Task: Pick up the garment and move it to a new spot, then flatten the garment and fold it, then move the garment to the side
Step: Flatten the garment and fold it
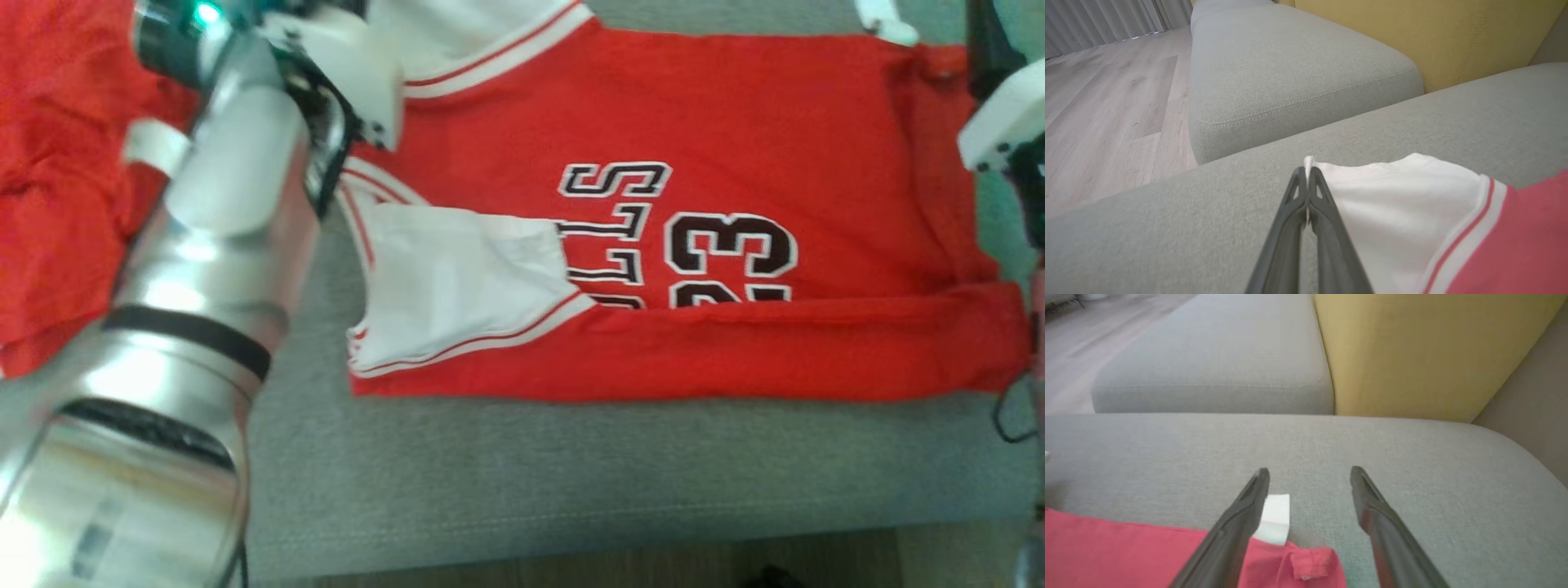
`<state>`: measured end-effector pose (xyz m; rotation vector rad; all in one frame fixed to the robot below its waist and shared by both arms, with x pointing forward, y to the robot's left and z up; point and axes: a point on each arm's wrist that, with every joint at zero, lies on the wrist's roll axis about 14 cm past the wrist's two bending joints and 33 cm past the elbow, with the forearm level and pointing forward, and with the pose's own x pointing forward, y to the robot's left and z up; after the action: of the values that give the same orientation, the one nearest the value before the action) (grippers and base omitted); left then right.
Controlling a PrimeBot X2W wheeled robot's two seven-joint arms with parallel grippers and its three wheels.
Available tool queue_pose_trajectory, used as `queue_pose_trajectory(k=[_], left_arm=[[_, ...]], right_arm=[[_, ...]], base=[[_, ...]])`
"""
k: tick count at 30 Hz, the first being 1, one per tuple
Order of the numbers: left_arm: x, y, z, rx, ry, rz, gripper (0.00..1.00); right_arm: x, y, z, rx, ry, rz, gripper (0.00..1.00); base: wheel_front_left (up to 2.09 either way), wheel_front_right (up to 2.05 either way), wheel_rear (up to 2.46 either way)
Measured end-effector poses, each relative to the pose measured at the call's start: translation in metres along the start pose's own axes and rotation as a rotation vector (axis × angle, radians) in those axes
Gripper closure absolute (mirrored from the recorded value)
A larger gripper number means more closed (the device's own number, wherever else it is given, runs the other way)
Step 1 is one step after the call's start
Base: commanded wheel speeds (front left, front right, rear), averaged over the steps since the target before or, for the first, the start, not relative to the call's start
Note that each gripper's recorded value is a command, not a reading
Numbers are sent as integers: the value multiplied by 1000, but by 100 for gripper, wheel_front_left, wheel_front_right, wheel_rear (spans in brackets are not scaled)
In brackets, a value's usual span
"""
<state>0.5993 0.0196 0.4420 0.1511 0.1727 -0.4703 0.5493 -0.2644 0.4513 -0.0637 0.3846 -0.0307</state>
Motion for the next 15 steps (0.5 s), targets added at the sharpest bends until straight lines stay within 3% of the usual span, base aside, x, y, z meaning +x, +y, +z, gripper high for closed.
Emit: queue_pose_trajectory(k=[4, 15], left_arm=[[-16, -7, 0, -9, -20, -6, 100], [-23, -24, 7, -22, -64, -30, 100]], right_arm=[[8, -2, -31, -21, 139, 4, 0], [4, -13, -81, -53, 344, -13, 0]], base=[[0, 0, 0], [0, 0, 0]])
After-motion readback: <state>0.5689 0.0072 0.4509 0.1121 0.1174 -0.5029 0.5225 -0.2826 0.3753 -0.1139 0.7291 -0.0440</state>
